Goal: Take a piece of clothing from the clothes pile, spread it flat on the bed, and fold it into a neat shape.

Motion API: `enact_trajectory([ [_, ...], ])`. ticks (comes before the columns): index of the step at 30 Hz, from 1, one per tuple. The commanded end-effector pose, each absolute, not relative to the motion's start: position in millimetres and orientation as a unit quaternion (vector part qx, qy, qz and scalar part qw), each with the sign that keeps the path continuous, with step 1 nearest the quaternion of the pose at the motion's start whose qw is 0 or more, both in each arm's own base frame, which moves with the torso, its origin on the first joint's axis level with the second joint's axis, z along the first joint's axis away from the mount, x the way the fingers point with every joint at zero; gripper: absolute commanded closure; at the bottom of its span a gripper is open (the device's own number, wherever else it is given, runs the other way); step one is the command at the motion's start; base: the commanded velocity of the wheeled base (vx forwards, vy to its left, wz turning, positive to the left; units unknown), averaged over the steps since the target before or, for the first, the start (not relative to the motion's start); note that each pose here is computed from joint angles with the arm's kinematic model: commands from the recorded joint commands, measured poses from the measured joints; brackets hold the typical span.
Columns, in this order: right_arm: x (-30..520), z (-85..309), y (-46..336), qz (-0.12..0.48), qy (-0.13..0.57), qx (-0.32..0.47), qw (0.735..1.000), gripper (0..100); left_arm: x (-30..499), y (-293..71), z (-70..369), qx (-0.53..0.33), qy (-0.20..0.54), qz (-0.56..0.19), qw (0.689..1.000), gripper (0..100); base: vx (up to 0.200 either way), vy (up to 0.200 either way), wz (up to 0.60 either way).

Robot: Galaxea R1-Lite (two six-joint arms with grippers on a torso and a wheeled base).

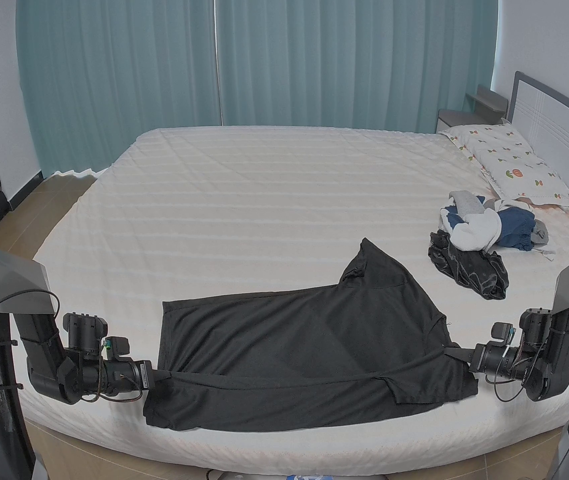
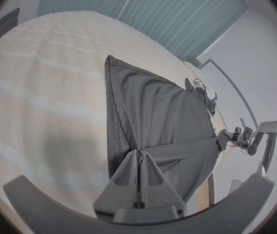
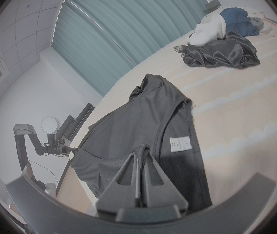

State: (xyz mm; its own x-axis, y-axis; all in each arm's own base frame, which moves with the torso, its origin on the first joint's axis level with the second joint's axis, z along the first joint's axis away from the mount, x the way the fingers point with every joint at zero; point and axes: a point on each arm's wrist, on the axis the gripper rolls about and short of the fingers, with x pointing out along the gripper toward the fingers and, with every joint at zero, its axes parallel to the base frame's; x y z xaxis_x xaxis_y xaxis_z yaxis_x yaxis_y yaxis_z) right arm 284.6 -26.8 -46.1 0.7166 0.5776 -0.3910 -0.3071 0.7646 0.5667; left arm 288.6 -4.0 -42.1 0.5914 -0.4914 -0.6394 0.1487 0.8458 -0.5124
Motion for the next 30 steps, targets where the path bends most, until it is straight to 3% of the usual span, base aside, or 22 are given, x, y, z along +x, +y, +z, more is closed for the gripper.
enact_trajectory([
  [1, 294, -46, -27, 0.25, 0.269, 0.237, 0.899, 100, 288, -4, -43, -0.208, 0.414, -0.184, 0.867, 100, 0.0, 0.0, 0.0],
  [13, 295, -63, -20, 0.255, 0.297, 0.258, 0.883, 100, 290, -1, -39, -0.212, 0.408, -0.163, 0.873, 100, 0.0, 0.0, 0.0],
  [29, 281, -47, -27, 0.277, 0.293, 0.273, 0.874, 100, 289, 2, -27, -0.221, 0.393, -0.157, 0.879, 100, 0.0, 0.0, 0.0],
  [30, 281, -49, -27, 0.277, 0.295, 0.274, 0.873, 100, 289, 2, -27, -0.222, 0.393, -0.157, 0.878, 0, 0.0, 0.0, 0.0],
])
